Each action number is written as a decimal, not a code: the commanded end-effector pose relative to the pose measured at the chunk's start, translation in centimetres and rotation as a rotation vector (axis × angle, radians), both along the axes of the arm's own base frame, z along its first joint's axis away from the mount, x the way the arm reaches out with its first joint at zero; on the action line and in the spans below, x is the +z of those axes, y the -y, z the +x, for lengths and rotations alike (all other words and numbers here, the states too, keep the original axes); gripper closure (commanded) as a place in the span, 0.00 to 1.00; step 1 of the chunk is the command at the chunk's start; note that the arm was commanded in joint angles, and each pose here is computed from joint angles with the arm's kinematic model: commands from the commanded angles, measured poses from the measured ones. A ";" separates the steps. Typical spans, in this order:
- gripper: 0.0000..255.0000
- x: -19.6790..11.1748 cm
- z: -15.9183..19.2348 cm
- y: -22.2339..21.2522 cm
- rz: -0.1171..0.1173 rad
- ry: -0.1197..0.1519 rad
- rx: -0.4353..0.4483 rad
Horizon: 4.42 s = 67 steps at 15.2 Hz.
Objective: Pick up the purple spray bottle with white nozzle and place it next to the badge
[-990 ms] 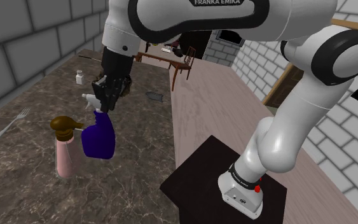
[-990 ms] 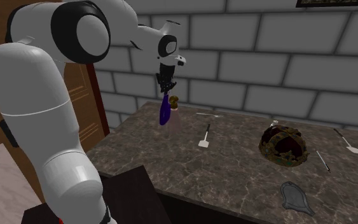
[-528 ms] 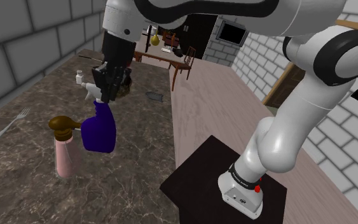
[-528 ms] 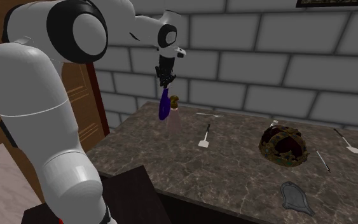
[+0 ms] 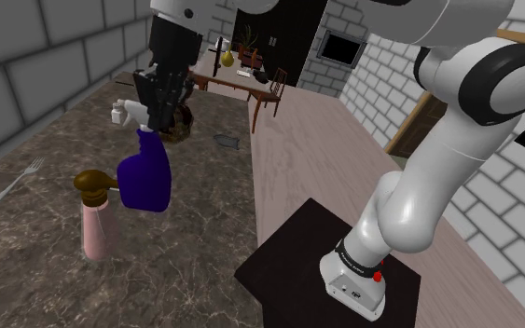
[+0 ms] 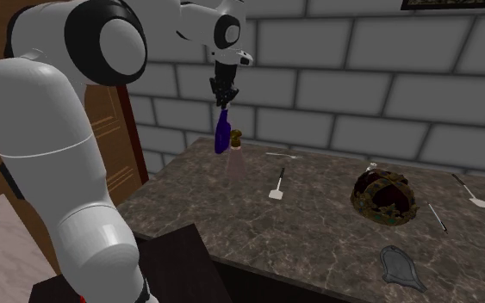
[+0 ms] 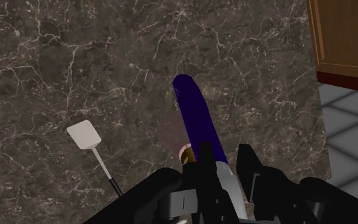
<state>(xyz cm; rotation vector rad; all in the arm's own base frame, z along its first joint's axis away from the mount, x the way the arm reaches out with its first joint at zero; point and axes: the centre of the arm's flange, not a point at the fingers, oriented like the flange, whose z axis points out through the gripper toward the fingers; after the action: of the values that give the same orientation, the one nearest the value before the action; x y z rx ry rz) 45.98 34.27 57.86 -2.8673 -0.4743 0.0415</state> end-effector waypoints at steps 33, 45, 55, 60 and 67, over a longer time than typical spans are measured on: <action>1.00 -0.1 6.6 21.3 0.000 0.000 0.000; 1.00 -5.6 11.0 35.5 0.000 0.000 0.000; 1.00 -10.3 14.7 47.3 0.000 0.000 0.000; 1.00 -12.6 16.5 53.2 0.000 0.000 0.000; 1.00 -15.9 17.5 56.3 0.000 0.000 0.000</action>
<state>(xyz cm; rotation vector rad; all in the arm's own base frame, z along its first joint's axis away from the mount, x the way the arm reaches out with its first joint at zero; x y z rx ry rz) 63.46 -21.88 42.43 -2.8671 -0.4737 0.0426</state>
